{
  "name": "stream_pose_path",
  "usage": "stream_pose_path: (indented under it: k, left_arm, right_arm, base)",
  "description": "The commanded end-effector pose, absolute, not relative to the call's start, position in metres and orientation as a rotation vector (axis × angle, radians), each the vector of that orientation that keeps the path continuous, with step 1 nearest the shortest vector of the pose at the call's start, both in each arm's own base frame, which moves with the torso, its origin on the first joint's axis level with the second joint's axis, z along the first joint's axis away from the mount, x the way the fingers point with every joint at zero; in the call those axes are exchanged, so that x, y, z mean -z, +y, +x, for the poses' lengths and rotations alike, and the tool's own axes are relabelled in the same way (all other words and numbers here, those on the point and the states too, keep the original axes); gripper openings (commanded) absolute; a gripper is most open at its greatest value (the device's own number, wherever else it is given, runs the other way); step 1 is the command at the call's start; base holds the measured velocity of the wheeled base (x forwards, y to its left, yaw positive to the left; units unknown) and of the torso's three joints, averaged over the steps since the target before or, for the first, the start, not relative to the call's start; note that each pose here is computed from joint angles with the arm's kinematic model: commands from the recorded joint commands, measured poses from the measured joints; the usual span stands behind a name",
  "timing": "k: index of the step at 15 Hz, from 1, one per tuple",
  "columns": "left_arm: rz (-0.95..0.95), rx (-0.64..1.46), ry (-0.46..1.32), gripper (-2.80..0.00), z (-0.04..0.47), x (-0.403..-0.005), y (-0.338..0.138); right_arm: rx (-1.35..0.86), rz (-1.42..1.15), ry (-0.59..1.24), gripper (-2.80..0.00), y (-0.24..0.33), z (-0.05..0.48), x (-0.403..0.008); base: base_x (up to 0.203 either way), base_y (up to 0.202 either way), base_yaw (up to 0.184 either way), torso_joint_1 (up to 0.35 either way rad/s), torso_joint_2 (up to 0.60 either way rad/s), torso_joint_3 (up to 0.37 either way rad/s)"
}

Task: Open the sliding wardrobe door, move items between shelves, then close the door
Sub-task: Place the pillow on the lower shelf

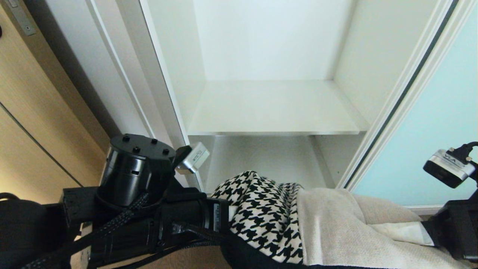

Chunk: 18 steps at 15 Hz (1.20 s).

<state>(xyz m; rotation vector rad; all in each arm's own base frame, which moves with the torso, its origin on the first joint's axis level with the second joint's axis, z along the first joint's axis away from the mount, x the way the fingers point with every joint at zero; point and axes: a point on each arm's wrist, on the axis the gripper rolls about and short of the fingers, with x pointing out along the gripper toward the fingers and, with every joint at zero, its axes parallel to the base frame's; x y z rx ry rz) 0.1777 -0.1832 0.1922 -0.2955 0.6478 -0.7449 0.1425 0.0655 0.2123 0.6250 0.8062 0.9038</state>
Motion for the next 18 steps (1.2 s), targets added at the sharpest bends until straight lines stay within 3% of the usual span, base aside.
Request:
stream_pose_path:
  k: [1,18]
  left_arm:
    - [-0.295,0.741,0.660,-2.80,0.177,-0.189,-0.183]
    - [-0.283,0.742,0.697,-2.80,0.182,-0.153,-0.187]
  right_arm:
    - [-0.904,0.630,0.821,-2.80,0.067,0.145,-0.211]
    - [-0.897,0.628,0.892,-2.80,0.077,0.164,-0.190]
  base:
    - [0.000,0.000,0.000,0.000,0.00,0.000]
    - [0.000,0.000,0.000,0.000,0.00,0.000]
